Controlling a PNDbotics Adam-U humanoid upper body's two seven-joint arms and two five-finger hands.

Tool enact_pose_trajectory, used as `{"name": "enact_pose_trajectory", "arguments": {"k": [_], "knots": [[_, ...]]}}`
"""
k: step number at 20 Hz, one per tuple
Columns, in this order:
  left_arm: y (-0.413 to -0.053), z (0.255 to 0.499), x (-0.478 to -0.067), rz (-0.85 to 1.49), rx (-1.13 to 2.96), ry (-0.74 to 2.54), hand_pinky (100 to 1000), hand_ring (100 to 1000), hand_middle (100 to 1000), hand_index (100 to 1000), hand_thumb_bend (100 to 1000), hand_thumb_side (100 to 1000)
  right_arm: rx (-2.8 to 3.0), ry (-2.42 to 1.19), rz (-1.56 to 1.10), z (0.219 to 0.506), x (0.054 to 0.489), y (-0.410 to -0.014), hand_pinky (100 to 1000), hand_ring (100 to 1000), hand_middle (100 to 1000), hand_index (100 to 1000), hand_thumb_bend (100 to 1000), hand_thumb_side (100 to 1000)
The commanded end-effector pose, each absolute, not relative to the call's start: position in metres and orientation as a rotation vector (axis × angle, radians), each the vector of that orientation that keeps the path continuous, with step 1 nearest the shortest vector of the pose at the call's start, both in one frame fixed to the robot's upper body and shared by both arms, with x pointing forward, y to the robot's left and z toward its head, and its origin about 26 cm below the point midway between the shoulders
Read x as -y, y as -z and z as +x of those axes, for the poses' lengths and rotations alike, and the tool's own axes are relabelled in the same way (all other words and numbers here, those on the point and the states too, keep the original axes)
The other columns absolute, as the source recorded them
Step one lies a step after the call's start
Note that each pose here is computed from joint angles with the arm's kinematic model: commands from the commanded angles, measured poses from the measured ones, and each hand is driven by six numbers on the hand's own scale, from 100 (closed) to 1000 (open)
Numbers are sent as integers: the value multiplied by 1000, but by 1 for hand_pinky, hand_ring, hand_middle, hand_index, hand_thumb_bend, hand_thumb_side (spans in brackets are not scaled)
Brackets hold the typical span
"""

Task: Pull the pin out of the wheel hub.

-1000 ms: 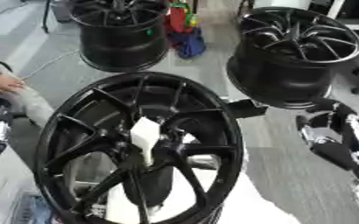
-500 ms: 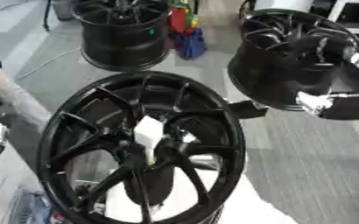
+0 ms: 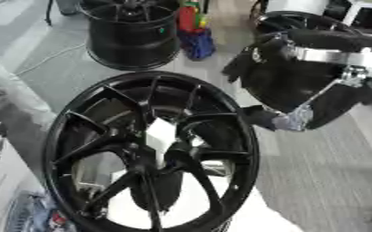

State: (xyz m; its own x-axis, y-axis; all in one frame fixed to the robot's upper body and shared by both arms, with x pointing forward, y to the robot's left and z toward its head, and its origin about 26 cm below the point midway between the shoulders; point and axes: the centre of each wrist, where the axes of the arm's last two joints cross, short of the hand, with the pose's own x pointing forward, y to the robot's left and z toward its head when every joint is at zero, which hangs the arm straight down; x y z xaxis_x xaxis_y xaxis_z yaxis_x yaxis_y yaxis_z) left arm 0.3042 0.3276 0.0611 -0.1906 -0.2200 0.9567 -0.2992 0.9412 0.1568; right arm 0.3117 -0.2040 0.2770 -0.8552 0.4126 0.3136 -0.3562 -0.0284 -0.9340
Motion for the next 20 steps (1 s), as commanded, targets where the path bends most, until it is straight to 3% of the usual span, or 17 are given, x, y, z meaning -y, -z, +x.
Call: {"name": "enact_pose_trajectory", "arguments": {"k": [1, 6, 7, 9, 20], "knots": [[-73, 307, -331, 401, 1812, -34, 569, 592, 616, 711, 421, 219, 1647, -2035, -87, 322, 193, -279, 780, 752, 789, 899, 263, 347], [-76, 309, -329, 396, 1819, -23, 569, 592, 616, 711, 422, 220, 1587, -2160, -105, 340, 169, -275, 804, 790, 828, 912, 285, 324], [-76, 309, -329, 394, 1821, -21, 569, 592, 616, 710, 422, 220, 1583, -2178, -108, 343, 164, -275, 821, 821, 849, 919, 252, 332], [-76, 309, -328, 389, 1822, -16, 569, 592, 616, 711, 422, 220, 1575, -2215, -123, 349, 154, -275, 834, 862, 878, 925, 287, 305], [-78, 311, -326, 379, 1829, -12, 570, 592, 615, 710, 424, 220, 1503, -2328, -161, 371, 127, -251, 828, 867, 879, 920, 273, 277]]}}
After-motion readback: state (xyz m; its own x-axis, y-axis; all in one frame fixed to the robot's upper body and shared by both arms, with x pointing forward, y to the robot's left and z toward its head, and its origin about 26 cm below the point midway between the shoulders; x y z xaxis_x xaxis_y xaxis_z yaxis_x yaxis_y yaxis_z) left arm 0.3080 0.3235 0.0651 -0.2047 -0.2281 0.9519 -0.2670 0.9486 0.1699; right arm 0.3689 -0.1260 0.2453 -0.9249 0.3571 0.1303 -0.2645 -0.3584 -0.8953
